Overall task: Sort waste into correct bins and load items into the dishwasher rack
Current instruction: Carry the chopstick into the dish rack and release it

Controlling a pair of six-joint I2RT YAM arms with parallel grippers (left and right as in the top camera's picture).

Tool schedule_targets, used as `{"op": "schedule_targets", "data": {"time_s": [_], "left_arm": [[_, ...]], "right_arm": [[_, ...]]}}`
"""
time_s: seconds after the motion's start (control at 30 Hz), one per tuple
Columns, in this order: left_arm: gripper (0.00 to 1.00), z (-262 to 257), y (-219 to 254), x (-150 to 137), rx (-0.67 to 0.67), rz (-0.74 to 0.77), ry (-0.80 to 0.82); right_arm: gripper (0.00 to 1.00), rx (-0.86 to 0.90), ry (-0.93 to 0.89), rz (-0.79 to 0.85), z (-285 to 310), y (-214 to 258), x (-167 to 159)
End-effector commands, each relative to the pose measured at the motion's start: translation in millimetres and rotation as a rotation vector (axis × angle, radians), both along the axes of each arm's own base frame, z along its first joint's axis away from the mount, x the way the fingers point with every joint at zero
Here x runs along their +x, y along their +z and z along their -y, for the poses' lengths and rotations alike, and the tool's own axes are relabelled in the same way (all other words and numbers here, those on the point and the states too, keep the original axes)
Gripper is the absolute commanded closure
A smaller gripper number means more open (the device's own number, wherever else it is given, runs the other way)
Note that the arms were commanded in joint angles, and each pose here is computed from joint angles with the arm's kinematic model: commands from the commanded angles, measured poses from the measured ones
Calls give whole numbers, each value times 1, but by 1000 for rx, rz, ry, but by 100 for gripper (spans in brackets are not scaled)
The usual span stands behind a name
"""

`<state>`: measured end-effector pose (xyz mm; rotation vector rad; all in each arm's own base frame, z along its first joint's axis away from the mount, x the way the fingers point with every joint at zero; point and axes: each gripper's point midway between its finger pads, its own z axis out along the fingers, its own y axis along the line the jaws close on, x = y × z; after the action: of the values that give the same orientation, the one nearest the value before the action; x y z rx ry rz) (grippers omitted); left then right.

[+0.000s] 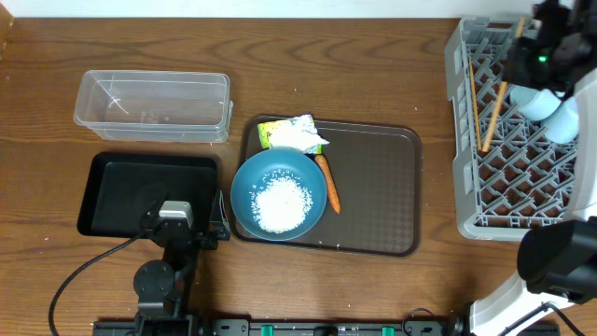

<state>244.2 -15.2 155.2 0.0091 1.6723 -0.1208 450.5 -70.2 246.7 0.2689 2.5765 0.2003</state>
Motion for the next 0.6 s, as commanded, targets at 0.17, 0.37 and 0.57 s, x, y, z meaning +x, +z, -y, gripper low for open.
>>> {"op": "schedule_targets", "data": {"time_s": [0.17,0.37,0.57], "left_arm": [[2,3,-15,-1,2,-41,-17],[2,3,-15,-1,2,-41,-17],[2,3,-15,-1,2,-41,-17]], "right_arm": [[99,-43,70,-52,22,-35,11],[99,-26,75,-110,24,-71,22],[98,-5,100,-140,16,-86,25]]}}
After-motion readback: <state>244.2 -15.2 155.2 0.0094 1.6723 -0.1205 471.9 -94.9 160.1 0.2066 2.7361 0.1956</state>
